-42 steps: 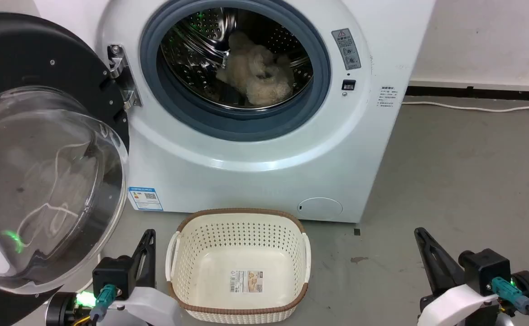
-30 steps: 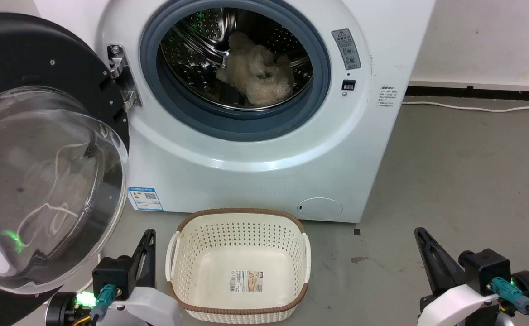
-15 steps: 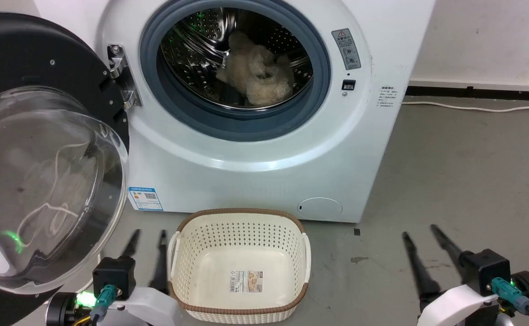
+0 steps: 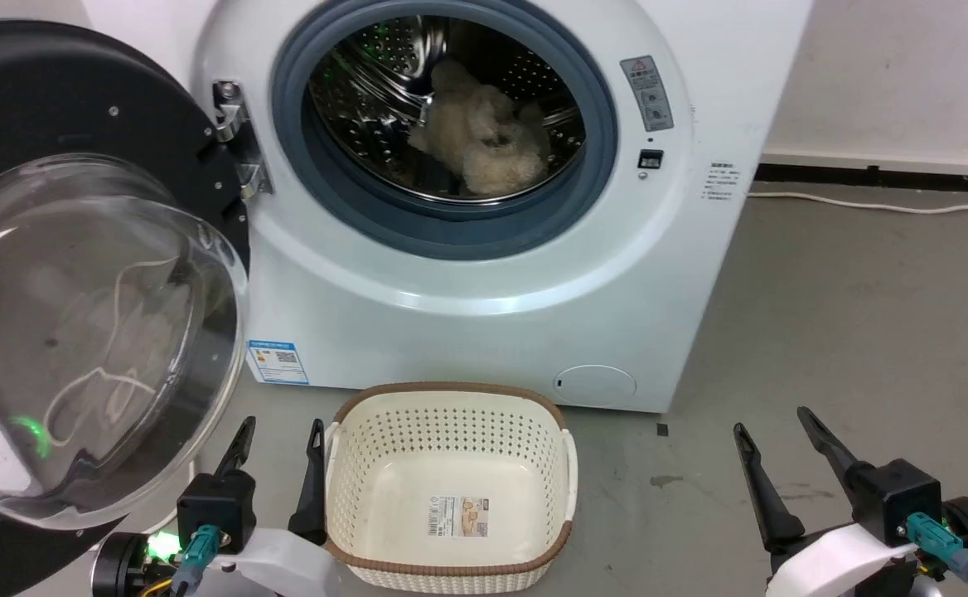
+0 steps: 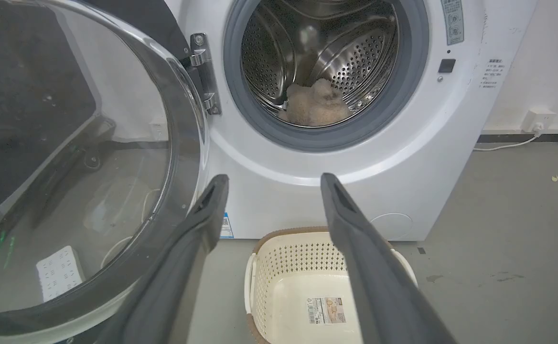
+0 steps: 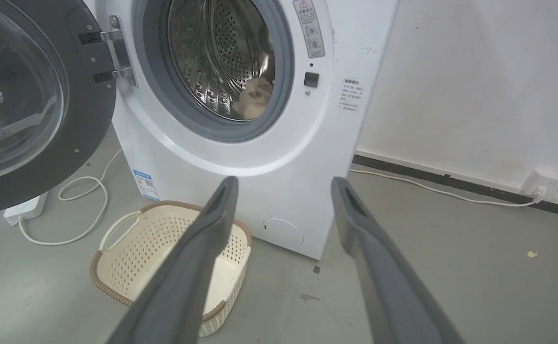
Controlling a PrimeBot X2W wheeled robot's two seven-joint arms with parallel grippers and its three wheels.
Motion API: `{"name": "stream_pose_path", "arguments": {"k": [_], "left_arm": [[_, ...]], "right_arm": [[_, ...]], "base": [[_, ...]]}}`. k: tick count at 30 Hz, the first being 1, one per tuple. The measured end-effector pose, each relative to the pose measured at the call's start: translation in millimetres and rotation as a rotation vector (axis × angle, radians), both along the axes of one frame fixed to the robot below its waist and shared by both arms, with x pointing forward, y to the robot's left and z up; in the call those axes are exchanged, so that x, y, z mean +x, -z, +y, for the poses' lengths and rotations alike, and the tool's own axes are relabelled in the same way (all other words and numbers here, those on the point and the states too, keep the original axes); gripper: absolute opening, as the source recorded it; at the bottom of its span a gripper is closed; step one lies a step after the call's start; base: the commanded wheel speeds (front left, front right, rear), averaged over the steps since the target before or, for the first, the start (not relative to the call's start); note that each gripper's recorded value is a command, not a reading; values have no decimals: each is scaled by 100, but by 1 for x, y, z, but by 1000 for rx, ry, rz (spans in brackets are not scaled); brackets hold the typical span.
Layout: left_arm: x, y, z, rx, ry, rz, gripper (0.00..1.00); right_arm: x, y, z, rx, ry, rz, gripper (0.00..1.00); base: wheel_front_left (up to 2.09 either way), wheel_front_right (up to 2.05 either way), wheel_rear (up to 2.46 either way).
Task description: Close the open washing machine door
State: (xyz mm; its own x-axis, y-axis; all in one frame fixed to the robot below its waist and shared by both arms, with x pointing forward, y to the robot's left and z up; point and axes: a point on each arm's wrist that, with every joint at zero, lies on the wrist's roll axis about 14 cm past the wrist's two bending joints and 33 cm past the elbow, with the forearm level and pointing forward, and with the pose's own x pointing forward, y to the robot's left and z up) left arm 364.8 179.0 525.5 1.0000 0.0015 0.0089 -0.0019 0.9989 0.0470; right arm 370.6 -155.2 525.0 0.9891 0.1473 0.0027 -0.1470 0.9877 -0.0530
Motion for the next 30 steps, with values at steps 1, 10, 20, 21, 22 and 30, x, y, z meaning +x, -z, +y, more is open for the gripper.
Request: {"name": "stream_pose_path", "arguments": {"k": [1, 10, 20, 21, 22, 30], "left_arm": [[-1, 0, 1, 0, -3, -1, 100], [-11, -5, 15, 3, -42, -25, 100], [-28, -9, 36, 6, -112, -53, 100], [-30, -9, 38, 7, -119, -54, 100], [-31, -9, 40, 7, -125, -55, 100], [-44, -12, 55, 4, -186, -79, 100]], "right_arm": [[0, -1, 1, 0, -4, -3, 100], [4, -3, 20, 10, -61, -19, 100], [9, -4, 57, 3, -181, -37, 100], [9, -3, 61, 3, -192, -35, 100], [9, -3, 64, 5, -202, -33, 100], [12, -4, 92, 9, -297, -47, 100]], "base": [[0, 0, 0], [0, 0, 0], [0, 0, 0], [0, 0, 0], [0, 0, 0], [0, 0, 0]]}}
